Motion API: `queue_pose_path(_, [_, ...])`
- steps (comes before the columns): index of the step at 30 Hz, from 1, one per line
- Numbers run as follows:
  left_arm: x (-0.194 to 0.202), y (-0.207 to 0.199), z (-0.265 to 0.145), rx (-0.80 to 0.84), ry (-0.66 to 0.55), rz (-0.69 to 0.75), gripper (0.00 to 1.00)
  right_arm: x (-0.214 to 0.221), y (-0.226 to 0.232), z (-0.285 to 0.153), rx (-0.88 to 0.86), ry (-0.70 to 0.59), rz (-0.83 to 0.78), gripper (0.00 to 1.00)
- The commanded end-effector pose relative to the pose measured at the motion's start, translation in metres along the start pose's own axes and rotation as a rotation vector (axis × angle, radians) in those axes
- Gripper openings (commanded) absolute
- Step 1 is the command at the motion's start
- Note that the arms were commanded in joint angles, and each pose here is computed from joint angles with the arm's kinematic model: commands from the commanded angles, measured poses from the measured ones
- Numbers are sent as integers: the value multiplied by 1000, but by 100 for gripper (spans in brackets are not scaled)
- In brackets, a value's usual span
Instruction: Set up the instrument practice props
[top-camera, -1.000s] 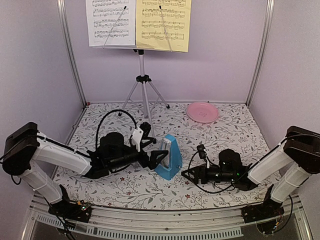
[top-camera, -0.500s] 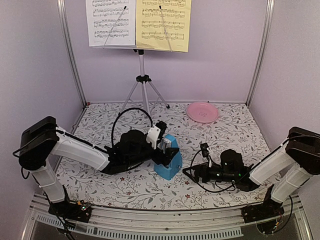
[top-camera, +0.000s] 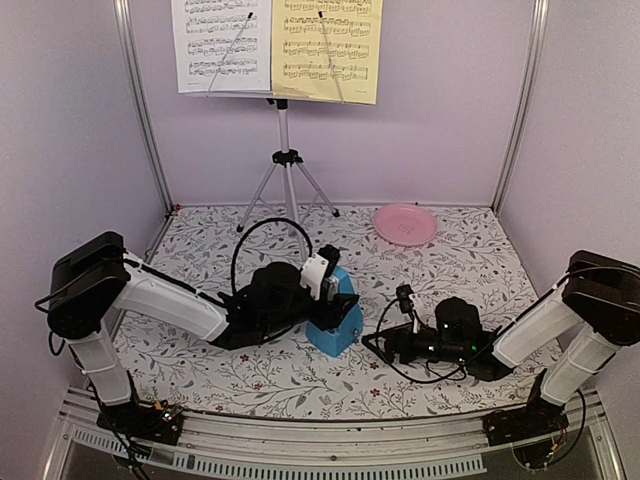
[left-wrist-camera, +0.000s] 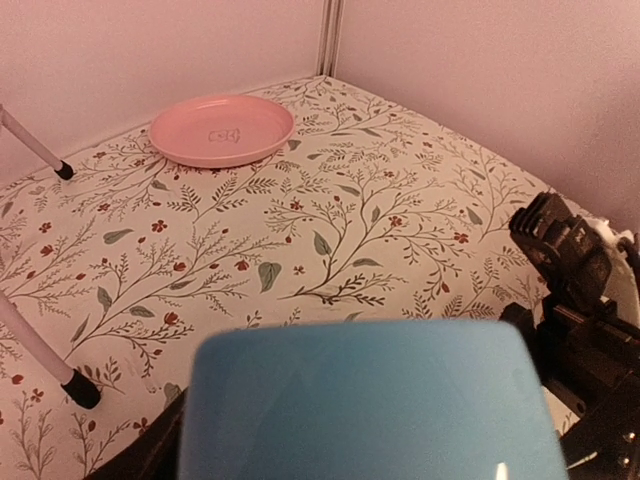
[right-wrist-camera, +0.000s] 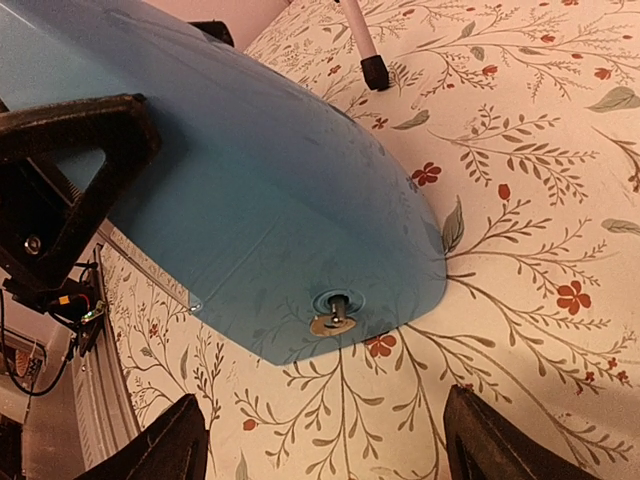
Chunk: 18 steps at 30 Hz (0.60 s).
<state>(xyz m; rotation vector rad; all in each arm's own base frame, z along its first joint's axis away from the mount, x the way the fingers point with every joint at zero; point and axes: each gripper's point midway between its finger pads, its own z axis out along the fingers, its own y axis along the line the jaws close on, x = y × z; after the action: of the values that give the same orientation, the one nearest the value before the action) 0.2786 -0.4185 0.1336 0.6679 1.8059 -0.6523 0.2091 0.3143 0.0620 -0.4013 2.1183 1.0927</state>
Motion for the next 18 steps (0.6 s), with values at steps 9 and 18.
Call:
queue_pose_path(9, [-32,1,-35,15,-107,30,23,-17,18,26,-69,-41,-42,72])
queue_pose_path(18, [-59,15,-46,-114,-149,233,15,-26,28,17,-108,-114,-58,66])
